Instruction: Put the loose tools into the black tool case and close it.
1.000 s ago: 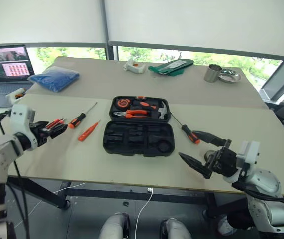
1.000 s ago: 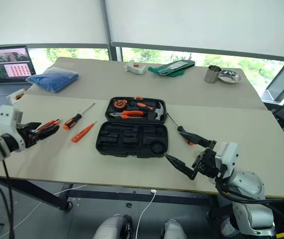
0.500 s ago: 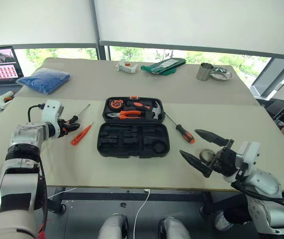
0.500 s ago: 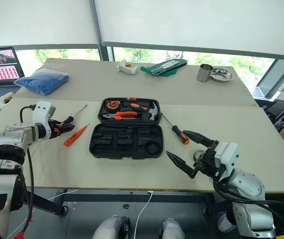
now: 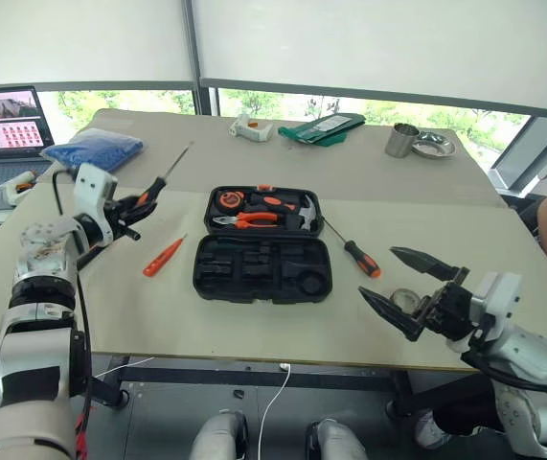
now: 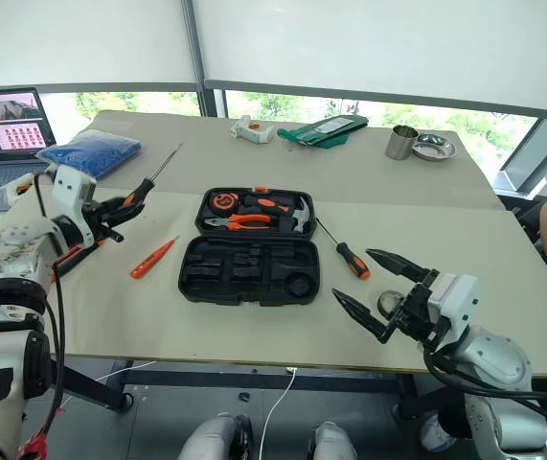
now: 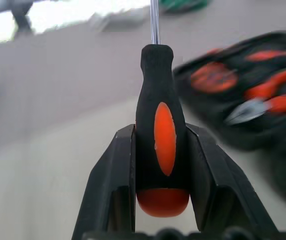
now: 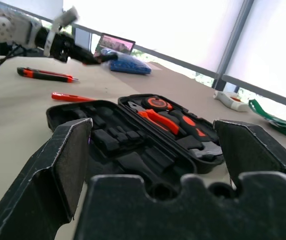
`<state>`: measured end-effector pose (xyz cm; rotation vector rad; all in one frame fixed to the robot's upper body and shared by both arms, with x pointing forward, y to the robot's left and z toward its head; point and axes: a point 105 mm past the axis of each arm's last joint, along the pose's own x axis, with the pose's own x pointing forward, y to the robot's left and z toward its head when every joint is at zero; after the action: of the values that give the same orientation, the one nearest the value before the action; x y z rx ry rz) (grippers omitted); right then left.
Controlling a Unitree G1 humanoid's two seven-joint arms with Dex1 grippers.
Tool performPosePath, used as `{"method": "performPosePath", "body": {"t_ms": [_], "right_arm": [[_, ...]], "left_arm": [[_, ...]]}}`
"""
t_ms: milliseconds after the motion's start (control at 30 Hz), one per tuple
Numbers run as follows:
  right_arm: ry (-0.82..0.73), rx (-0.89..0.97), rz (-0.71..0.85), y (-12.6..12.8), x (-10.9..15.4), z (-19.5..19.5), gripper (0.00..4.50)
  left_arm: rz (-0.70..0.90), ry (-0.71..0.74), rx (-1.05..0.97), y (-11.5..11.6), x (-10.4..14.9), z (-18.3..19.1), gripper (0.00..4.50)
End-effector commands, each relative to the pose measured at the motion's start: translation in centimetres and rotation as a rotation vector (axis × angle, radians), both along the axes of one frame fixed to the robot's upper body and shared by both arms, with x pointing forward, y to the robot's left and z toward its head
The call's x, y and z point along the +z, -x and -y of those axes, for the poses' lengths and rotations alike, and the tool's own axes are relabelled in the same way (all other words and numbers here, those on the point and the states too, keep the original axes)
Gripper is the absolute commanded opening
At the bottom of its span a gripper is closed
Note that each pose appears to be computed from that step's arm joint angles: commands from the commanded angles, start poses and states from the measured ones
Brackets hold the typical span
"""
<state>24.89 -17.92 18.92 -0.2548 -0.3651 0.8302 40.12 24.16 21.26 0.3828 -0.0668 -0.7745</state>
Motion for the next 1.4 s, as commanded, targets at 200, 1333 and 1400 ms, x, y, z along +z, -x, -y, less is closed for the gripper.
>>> {"method": "performPosePath", "body": {"t_ms": [200,1333,1400], "right_arm": [[0.127,0.085,-0.081,-1.4,0.8,0.4,4.50],[0.196,0.149,-0.100,-4.4,0.9,-1.2,4.50],[0.188,0.166,-0.107,-4.1,0.8,-1.4,4.50]], "left_arm": [[-0.024,-0.461,-0.449,2.2,-3.0,8.4,0.88],[-0.022,-0.698,-0.283,-1.8,-7.0,9.3,0.88],[-0.004,-0.650,-0.296,-1.7,-6.7,9.7,1.89]]}}
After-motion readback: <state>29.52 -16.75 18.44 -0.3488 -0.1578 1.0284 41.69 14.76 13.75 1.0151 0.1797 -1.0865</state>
